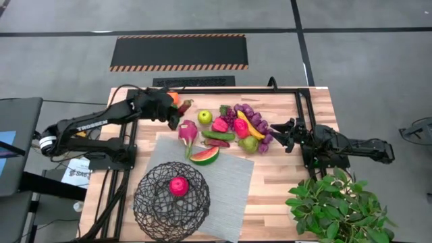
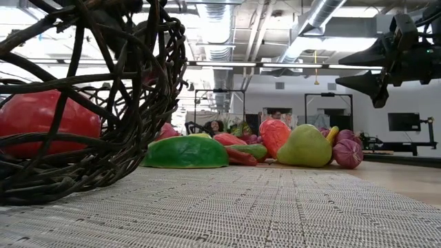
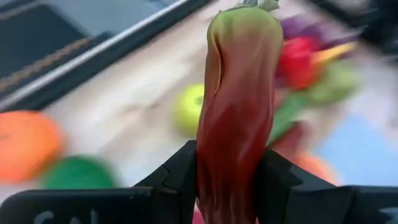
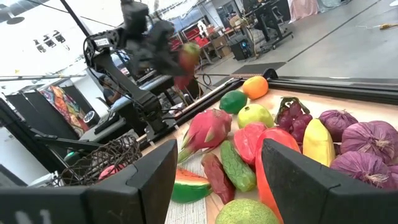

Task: Build produce basket
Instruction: Put the top red chili pepper into the mesh basket

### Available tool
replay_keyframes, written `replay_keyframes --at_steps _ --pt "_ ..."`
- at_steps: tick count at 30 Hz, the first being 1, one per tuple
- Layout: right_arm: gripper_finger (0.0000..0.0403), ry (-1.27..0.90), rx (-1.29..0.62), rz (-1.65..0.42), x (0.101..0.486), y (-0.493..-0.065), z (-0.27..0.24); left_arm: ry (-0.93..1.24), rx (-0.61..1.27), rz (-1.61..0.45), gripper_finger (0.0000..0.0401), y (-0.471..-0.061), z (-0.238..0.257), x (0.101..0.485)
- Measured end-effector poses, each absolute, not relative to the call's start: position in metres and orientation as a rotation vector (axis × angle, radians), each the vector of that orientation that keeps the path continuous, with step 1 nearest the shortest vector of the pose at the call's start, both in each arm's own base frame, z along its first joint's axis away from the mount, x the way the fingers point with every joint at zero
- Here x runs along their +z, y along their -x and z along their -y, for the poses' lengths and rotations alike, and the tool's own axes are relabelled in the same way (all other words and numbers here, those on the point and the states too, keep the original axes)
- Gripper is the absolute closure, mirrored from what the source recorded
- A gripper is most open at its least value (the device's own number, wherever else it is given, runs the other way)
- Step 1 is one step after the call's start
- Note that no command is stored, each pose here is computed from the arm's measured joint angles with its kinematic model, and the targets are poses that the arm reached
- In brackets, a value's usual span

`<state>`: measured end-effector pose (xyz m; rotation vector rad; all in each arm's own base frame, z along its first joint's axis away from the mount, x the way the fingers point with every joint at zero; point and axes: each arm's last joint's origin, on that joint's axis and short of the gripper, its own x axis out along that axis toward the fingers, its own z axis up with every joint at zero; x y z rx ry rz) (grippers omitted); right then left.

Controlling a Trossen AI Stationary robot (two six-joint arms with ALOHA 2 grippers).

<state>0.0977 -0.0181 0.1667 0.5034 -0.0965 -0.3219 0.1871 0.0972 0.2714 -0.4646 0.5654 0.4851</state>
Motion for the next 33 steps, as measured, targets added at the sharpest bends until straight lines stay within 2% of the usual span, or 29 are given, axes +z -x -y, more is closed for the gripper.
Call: replay_keyframes --at_steps 7,17,24,33 --pt "0.0148 -0.503 -0.322 0.096 0.167 -0.098 0.018 0.615 0.151 -0.521 0.0302 -0.196 -0.058 0.285" --pt "0.0148 -0.517 -0.32 0.098 0.167 -0.098 0.018 0.754 -0.079 -0.704 0.0302 -0.201 0.018 0.281" --pt "0.0148 -0.519 -0.32 0.098 0.167 -0.098 0.018 0.837 0.036 -0.814 0.0302 -0.186 0.07 0.272" --pt "0.0148 -0.519 -0.32 0.098 0.167 -0.098 0.018 0.981 0.286 -0.82 0.0302 -0.17 0.111 0.255"
